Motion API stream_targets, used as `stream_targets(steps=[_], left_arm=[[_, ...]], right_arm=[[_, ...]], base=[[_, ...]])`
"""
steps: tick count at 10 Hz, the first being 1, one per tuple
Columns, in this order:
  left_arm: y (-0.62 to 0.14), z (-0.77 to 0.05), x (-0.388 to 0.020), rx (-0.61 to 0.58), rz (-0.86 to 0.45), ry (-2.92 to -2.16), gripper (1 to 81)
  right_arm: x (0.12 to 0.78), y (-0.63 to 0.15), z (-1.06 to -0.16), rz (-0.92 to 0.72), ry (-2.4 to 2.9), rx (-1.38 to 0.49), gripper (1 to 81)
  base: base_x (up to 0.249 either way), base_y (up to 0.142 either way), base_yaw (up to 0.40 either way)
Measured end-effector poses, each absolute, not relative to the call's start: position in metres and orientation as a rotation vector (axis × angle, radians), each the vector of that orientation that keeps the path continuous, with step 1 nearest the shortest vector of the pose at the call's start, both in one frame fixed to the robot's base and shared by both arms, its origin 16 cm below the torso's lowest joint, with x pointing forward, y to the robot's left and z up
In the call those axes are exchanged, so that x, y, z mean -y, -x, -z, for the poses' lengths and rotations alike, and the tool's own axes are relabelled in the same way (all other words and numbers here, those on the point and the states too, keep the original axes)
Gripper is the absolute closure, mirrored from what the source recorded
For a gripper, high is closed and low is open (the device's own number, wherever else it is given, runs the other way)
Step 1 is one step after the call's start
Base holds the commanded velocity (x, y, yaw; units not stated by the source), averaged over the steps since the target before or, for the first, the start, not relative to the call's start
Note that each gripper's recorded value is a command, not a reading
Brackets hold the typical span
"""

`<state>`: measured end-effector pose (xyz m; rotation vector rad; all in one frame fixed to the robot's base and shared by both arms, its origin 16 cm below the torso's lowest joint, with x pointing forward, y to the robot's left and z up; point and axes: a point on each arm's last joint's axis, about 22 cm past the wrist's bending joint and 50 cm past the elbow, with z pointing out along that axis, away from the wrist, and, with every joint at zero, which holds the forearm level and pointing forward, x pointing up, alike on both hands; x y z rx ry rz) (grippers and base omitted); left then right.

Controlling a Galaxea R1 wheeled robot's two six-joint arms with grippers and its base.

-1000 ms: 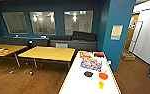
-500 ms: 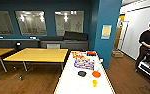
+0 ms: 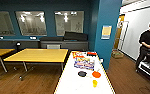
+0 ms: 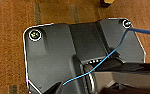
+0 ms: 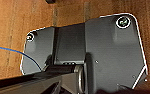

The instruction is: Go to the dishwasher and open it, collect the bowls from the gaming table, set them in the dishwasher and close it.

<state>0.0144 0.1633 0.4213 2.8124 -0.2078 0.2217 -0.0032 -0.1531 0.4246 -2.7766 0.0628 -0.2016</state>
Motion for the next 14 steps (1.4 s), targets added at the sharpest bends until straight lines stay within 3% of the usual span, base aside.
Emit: stream_targets(steps=[9, 14], left_arm=[[-0.021, -0.422, -0.164, 0.205, -0.239, -2.812, 1.0], [-0.017, -0.422, -0.159, 0.201, -0.228, -2.807, 1.0]], right_arm=[[0.151, -0.002, -0.425, 0.204, 2.774, -0.064, 1.0], [0.162, 0.000, -0.424, 0.201, 2.781, -0.072, 1.0]], base=[[0.106, 0.000, 0.000], [0.000, 0.000, 0.000]])
